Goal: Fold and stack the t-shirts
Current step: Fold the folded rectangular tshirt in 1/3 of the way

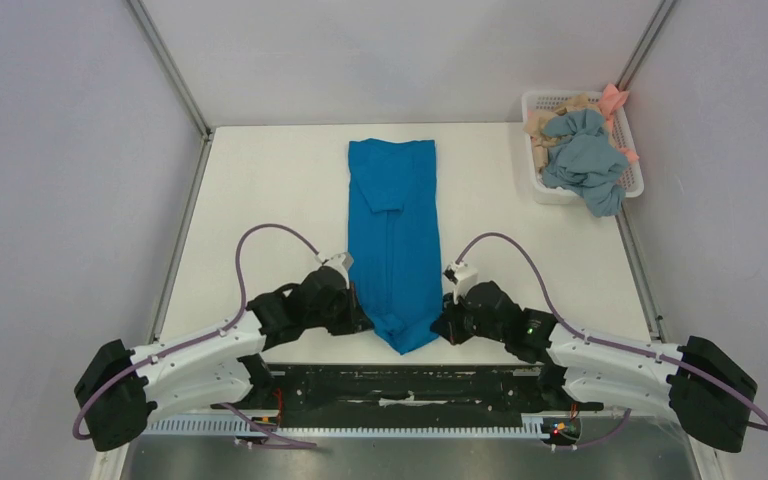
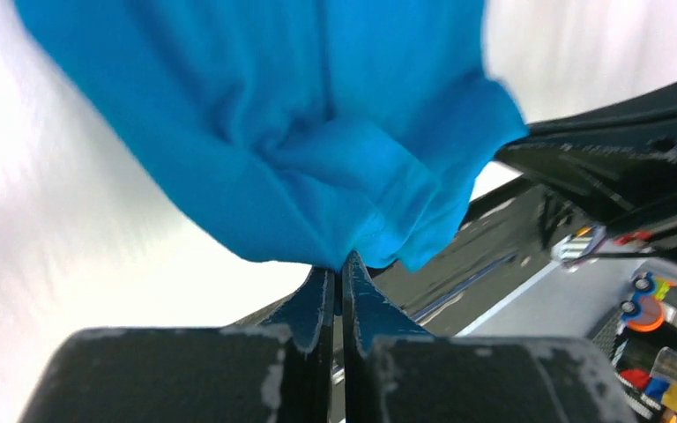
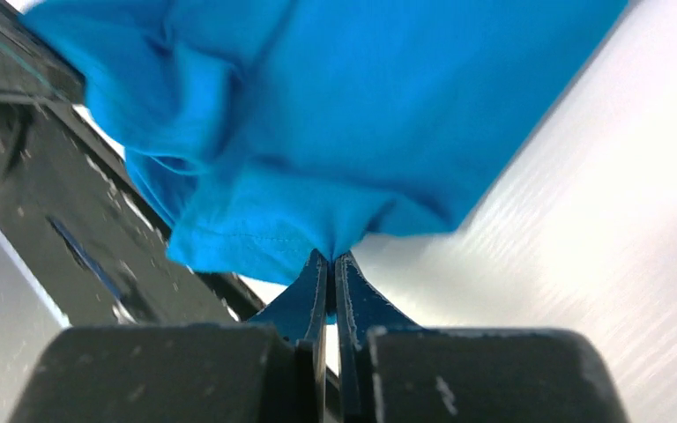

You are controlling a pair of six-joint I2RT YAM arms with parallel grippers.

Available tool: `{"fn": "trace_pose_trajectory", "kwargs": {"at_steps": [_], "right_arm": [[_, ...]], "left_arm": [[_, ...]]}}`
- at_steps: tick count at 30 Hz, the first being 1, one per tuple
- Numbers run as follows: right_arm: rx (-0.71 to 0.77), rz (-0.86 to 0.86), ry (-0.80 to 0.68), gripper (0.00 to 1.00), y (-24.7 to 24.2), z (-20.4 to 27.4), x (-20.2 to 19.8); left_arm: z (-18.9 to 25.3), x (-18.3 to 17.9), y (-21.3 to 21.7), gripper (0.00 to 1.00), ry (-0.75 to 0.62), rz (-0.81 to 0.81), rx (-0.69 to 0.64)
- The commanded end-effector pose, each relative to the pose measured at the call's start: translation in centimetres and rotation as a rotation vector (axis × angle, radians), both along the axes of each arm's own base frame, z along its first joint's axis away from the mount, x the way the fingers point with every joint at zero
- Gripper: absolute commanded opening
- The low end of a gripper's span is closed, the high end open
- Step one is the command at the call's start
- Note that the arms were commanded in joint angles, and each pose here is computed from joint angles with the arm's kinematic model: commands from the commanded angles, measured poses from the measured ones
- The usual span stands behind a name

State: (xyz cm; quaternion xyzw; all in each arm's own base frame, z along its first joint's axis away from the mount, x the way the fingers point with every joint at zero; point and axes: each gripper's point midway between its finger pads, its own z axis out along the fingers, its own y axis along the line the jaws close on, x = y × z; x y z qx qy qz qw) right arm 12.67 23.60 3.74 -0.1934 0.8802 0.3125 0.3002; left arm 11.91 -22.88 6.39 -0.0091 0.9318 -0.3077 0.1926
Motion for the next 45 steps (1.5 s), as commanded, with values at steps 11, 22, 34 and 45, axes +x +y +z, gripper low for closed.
{"fn": "trace_pose_trajectory", "kwargs": {"at_steps": [11, 22, 34, 45], "right_arm": [[-0.005, -0.298, -0.375, 0.0, 1.0, 10.2, 14.0], [0.016, -0.339, -0.391, 0.0, 1.7, 11.1, 21.3], [-0.037, -0.384, -0.366, 0.0, 1.5, 8.7, 25.3], [-0.048, -0.455, -0.348, 0.33, 0.6, 7.1, 29.3]], "left_arm": [[6.6, 15.8, 1.0, 0.02, -0.243, 0.183, 0.085], [5.7, 24.0, 1.5, 0.02, -0.217, 0.186, 0.119], [2.8, 27.7, 1.9, 0.03, -0.155, 0.186, 0.145], [1.7, 30.6, 2.2, 0.42, -0.119, 0.221, 0.141]]}}
